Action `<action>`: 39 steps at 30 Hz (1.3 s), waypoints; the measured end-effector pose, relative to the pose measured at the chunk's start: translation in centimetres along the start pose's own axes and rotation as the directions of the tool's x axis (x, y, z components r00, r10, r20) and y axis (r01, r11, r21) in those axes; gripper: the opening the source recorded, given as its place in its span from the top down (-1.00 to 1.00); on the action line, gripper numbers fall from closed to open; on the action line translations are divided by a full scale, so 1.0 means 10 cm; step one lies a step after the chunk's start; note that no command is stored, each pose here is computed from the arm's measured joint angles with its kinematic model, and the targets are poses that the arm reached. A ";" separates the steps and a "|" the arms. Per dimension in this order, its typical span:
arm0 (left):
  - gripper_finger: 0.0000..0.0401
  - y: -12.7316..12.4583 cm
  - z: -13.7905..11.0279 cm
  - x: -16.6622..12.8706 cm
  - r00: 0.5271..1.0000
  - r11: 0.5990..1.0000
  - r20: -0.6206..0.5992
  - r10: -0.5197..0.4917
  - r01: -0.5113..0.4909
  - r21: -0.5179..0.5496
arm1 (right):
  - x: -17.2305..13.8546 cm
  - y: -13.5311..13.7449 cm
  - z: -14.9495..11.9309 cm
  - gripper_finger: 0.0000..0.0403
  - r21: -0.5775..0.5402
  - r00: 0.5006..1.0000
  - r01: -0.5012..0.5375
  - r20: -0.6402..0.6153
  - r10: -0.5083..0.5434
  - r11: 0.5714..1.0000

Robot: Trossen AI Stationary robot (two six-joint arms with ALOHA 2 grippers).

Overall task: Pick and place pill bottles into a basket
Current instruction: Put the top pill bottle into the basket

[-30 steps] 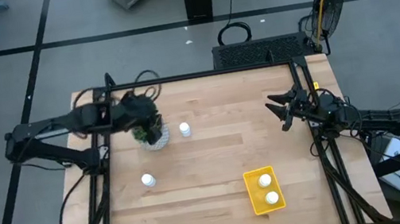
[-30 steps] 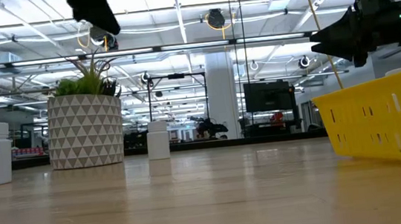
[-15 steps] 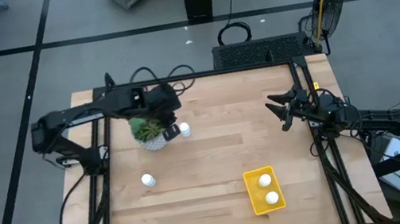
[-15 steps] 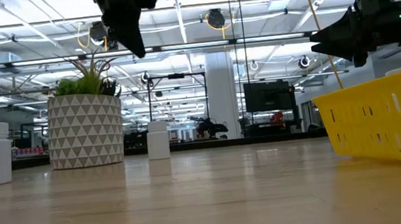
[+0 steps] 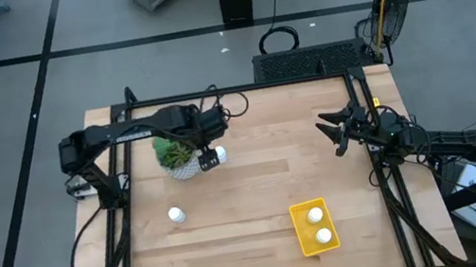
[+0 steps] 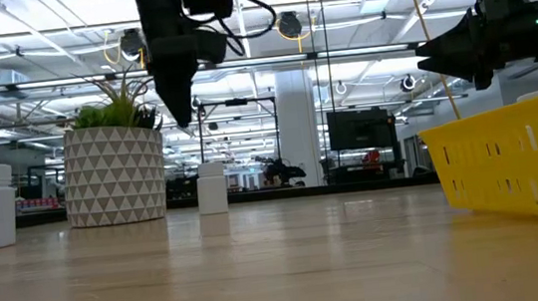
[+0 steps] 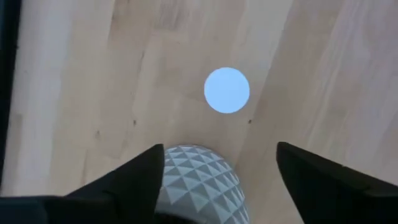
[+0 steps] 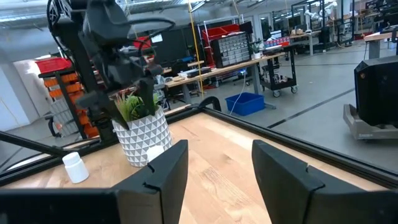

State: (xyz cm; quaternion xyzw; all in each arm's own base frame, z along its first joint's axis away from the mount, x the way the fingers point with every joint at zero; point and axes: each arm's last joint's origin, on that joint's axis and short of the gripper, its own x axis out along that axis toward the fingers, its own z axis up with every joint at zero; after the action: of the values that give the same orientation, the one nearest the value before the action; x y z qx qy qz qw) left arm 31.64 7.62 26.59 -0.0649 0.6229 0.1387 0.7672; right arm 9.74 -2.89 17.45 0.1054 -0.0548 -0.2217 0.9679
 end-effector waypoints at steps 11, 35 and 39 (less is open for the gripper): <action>-0.62 -0.04 0.14 0.30 1.000 0.995 -0.013 0.009 -0.008 0.096 | 0.00 0.00 0.00 0.15 0.000 1.000 0.000 0.000 0.000 1.000; -0.53 -0.10 0.26 0.59 0.999 0.981 -0.011 -0.042 0.043 0.188 | 0.00 0.00 -0.01 0.13 -0.002 1.000 0.002 -0.010 -0.002 1.000; -0.53 -0.10 0.25 0.61 0.999 0.981 -0.028 -0.042 0.046 0.188 | 0.00 0.00 -0.01 0.15 -0.003 1.000 0.002 -0.011 -0.002 1.000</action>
State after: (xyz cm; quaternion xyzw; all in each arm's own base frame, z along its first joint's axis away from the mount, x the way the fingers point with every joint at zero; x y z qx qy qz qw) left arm 35.44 8.17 21.09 -0.0074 0.6408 0.0613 0.7652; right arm 9.78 -2.90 17.35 0.1053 -0.0492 -0.2224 0.9680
